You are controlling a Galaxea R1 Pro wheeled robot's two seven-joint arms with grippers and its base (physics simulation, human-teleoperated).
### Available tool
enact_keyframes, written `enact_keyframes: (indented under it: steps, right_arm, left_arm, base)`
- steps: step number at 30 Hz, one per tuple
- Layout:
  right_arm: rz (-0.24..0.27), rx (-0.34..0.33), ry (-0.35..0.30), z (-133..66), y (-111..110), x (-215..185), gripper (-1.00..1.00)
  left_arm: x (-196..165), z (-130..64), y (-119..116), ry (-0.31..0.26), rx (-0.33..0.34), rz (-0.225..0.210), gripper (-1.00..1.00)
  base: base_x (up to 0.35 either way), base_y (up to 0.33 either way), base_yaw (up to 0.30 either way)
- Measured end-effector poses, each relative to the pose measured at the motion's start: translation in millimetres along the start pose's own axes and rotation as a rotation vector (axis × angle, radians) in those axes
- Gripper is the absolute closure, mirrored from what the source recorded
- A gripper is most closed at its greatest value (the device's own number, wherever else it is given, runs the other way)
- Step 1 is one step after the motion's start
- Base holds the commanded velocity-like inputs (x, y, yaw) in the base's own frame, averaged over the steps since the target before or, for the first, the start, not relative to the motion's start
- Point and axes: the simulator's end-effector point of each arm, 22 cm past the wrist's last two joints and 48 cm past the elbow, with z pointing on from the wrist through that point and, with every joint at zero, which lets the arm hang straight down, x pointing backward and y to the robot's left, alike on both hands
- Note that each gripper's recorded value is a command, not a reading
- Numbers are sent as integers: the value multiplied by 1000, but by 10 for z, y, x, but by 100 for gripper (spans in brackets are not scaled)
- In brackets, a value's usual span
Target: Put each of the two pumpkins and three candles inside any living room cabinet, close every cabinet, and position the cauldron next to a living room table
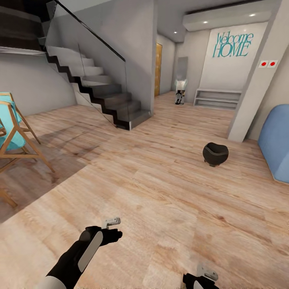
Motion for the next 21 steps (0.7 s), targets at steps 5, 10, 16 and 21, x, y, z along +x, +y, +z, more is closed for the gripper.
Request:
enact_keyframes:
  steps: [5,10,16,21]
  right_arm:
    - [1,2,4,11,-8,16,-100]
    - [-1,6,15,43,-20,67,-100]
    - [-1,6,15,42,-19,66,-100]
    - [-2,6,15,43,-18,67,-100]
  left_arm:
    - [15,16,5,4,-1,0,-100]
    - [55,60,16,14,-2,-2,-100]
    - [-322,-221,-232,-99,61,12,-100]
    - [-282,-612,-476,-189,133,14,-100]
  base:
    - [0,0,2]
    - [0,0,0]
    - [0,0,0]
    - [0,0,0]
